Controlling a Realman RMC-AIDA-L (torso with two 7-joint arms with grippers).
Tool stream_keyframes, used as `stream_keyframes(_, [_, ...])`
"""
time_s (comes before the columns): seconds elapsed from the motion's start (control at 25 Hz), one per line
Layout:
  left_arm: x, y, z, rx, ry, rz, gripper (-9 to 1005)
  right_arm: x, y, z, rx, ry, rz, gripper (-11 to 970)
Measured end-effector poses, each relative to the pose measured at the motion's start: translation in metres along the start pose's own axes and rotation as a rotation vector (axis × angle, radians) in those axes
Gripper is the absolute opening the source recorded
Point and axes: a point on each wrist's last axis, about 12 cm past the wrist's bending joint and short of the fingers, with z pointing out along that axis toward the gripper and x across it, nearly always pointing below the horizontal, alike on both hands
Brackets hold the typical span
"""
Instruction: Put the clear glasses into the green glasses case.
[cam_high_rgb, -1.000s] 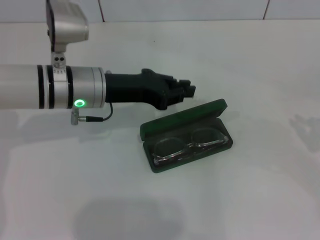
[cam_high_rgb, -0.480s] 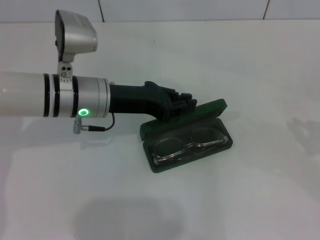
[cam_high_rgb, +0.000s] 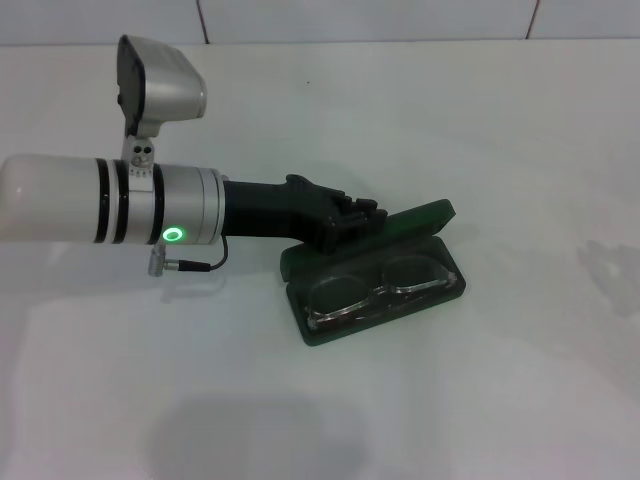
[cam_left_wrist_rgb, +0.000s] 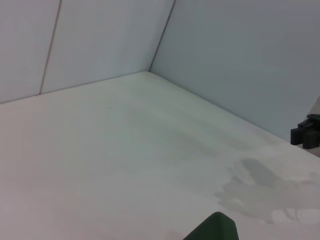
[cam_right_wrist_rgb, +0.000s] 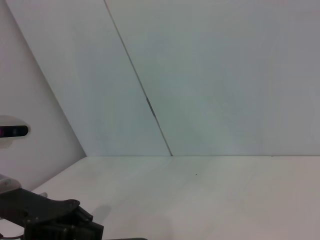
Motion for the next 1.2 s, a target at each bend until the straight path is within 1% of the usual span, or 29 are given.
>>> stream_keyframes(0.36, [0.002,-0.004,0.004,0.020,0.027,0.011,176,0.002,0.000,0.001,0.002,-0.001,0.004,164])
stream_keyframes(0.8, [0.013,-0.009,0.006,0.046,0.055,0.053,180,0.006,-0.002,0.000,0.010,-0.020,0.012,164])
stream_keyframes(1.08, [0.021,-0.016,0.011,0.082,0.111,0.078,182,0.006,-0.003,0.001,0.013,-0.021,0.011,164])
stream_keyframes(1.2, [0.018,-0.022,0.017,0.112,0.109,0.103,183,0.006,-0.003,0.001,0.015,-0.021,0.008,165])
